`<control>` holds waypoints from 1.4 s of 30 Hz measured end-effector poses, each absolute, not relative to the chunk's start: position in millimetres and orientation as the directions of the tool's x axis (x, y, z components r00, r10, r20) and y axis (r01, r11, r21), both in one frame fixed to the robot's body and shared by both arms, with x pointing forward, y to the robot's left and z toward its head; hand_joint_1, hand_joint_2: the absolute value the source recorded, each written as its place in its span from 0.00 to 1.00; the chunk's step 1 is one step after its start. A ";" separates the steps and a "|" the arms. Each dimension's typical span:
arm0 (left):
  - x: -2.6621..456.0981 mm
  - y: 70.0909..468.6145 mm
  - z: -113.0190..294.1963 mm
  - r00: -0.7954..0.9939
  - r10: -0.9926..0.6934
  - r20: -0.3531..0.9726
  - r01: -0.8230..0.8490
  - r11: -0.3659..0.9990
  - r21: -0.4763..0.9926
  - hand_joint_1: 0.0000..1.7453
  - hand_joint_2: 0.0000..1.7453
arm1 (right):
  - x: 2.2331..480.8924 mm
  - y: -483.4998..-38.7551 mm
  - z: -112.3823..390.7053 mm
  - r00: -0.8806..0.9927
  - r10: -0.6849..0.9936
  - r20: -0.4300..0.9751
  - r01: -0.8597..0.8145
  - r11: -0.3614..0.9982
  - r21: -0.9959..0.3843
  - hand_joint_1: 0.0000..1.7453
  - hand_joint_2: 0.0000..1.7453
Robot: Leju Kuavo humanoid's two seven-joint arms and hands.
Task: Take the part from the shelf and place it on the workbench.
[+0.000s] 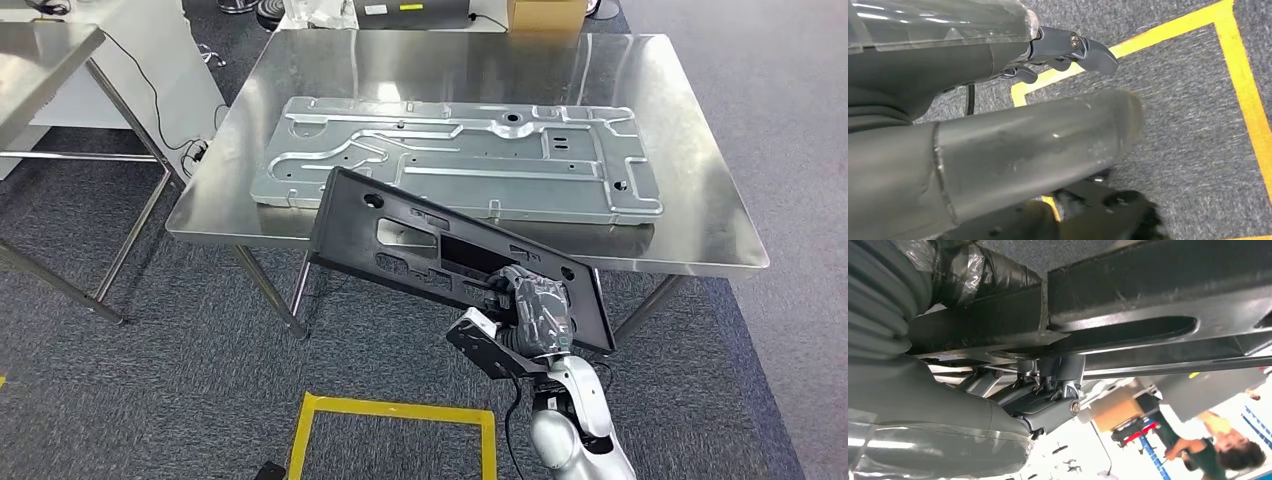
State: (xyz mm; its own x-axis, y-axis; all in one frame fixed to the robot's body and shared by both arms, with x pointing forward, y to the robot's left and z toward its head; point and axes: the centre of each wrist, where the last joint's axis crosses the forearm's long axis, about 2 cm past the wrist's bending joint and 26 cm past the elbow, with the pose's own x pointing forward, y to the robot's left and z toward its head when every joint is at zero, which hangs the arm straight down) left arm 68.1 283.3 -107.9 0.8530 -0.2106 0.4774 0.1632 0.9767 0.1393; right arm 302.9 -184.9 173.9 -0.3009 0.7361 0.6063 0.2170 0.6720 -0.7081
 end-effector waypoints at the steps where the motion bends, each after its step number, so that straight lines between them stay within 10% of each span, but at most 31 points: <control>1: 67.5 283.9 -108.0 0.854 -0.212 0.475 0.164 0.976 0.139 0.00 0.00 | 303.7 -181.8 174.7 -0.306 0.738 0.602 0.211 0.669 -0.713 1.00 1.00; 22: 69.1 287.1 -107.8 0.856 -0.220 0.468 0.180 0.975 0.128 0.00 0.00 | 325.5 -157.5 196.8 -0.336 0.785 0.521 0.230 0.605 -0.763 1.00 1.00; 42: 70.3 287.5 -107.7 0.854 -0.218 0.472 0.180 0.976 0.124 0.00 0.00 | 355.4 -203.4 242.5 -0.171 0.960 0.220 0.504 0.277 -0.818 1.00 1.00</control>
